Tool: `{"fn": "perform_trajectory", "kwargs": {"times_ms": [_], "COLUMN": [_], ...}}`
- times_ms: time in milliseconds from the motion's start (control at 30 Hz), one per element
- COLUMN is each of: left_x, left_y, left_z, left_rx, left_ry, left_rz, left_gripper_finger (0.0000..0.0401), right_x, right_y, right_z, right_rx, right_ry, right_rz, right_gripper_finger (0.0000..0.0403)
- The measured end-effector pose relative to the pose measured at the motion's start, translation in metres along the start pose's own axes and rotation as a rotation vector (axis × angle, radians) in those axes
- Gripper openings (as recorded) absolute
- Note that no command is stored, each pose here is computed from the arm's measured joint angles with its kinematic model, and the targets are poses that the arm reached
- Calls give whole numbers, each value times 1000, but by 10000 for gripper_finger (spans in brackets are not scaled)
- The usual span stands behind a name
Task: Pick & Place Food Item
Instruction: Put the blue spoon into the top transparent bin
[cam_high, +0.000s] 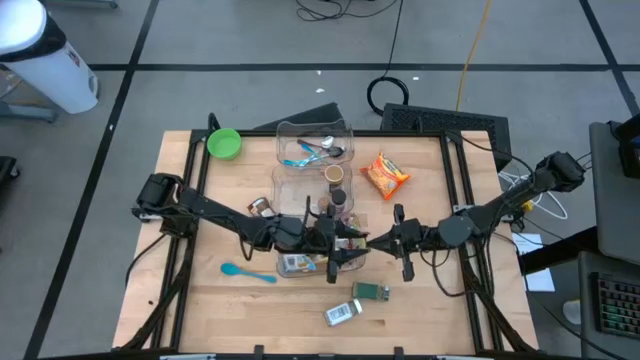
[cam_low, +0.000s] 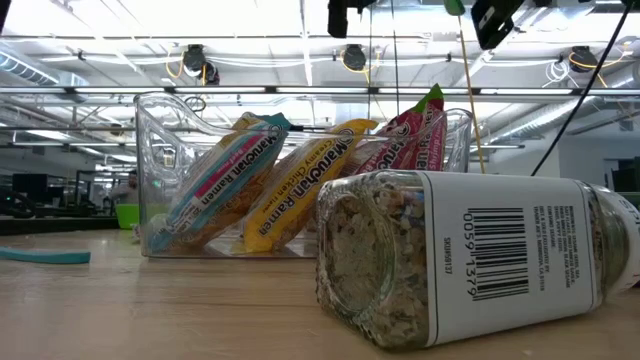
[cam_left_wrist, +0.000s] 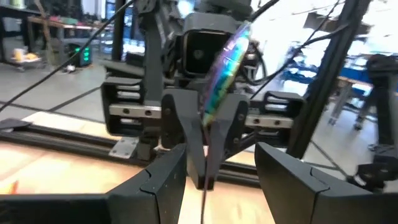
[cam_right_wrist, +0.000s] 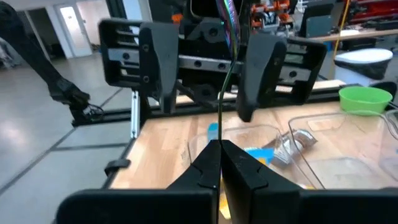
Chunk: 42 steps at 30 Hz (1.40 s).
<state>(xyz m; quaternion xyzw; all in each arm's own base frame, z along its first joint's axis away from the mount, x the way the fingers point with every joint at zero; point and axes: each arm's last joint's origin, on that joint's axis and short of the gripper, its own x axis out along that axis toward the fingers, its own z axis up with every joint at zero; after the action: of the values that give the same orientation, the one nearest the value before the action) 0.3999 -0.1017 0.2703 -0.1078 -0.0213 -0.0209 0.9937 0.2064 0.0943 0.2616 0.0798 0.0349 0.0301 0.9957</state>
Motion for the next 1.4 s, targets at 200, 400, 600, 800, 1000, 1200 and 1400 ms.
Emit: {"fn": "perform_trajectory", "kwargs": {"times_ms": [200,400,600,800,1000,1200,1400], "left_x": [1,1,1,0,0,0,-4], "left_y": [2,2,2,1,-1,0,-1], "left_z": [-1,-2,-4,-4,-4,-4,3], "left_rx": [1,-2,22,57,87,106,139], "left_ry": [-2,9,20,18,22,25,91], "left_rz": [22,25,47,43,32,31,66], "left_gripper_finger": [198,130,12,6,5,4,2], "right_x": [6,6,6,6,6,6,6], "right_y": [-1,0,0,0,1,2,2], "right_z": [-7,-6,-4,-3,-4,-4,-4], "right_rx": [-6,1,0,2,1,-6,-45], "right_ry": [31,15,-1,-7,0,3,7], "right_rz": [-13,-10,-9,-6,22,46,48], "right_gripper_finger": [0,0,0,0,3,59,139]}}
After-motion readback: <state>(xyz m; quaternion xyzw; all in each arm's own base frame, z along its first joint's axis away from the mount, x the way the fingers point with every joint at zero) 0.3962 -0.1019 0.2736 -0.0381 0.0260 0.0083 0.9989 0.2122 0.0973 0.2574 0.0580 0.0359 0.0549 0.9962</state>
